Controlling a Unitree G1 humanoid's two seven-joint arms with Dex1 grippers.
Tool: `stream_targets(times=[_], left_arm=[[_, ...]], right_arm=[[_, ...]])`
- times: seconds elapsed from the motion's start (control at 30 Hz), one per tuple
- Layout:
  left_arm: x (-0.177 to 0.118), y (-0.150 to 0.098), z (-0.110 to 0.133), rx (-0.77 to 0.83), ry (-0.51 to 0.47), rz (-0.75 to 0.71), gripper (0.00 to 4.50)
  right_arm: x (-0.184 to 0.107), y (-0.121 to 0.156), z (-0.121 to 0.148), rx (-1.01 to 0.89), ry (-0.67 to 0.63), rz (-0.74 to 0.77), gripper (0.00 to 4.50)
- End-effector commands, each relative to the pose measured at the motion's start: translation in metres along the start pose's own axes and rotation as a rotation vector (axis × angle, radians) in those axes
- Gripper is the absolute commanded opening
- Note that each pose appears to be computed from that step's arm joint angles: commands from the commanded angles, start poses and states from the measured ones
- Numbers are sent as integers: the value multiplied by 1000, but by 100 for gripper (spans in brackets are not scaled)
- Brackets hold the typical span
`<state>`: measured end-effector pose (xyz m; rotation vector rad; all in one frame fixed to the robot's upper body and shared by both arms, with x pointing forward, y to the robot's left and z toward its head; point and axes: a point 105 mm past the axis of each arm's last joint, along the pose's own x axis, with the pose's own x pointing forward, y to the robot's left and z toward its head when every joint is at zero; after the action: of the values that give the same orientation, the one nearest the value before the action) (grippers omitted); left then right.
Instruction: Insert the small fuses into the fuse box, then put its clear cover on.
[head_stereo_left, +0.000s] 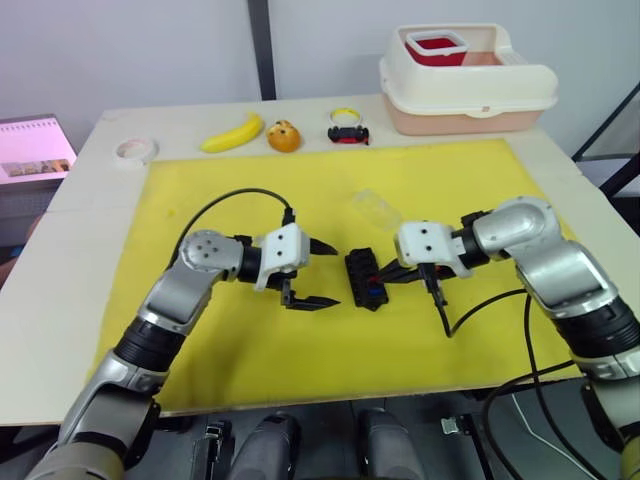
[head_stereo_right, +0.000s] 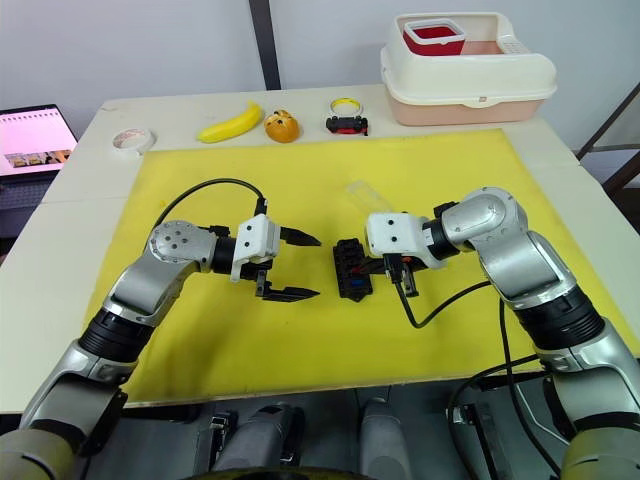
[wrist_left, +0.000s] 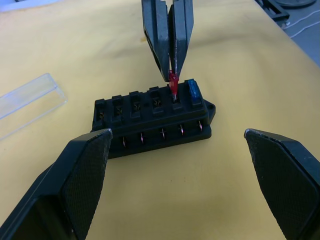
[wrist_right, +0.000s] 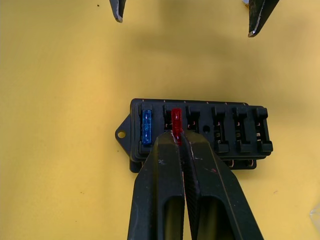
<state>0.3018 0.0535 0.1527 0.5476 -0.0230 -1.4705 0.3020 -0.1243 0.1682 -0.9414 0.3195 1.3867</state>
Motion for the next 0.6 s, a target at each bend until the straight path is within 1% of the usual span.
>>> stream_targets(times=[0.03, 0.23, 0.47, 0.6], left_arm=[[-1, 0, 9, 42, -16, 4, 447], [-1, 0, 9, 42, -16, 4, 447], [0, -1, 10, 42, -19, 2, 447], [0, -1, 11, 41, -21, 3, 447]], right_arm=[[-3, 0, 1, -22, 13, -4, 0], [-2, 1, 3, -15, 5, 1, 0], [-1, -1, -5, -14, 57, -20, 0], [1, 0, -6, -15, 62, -9, 0]])
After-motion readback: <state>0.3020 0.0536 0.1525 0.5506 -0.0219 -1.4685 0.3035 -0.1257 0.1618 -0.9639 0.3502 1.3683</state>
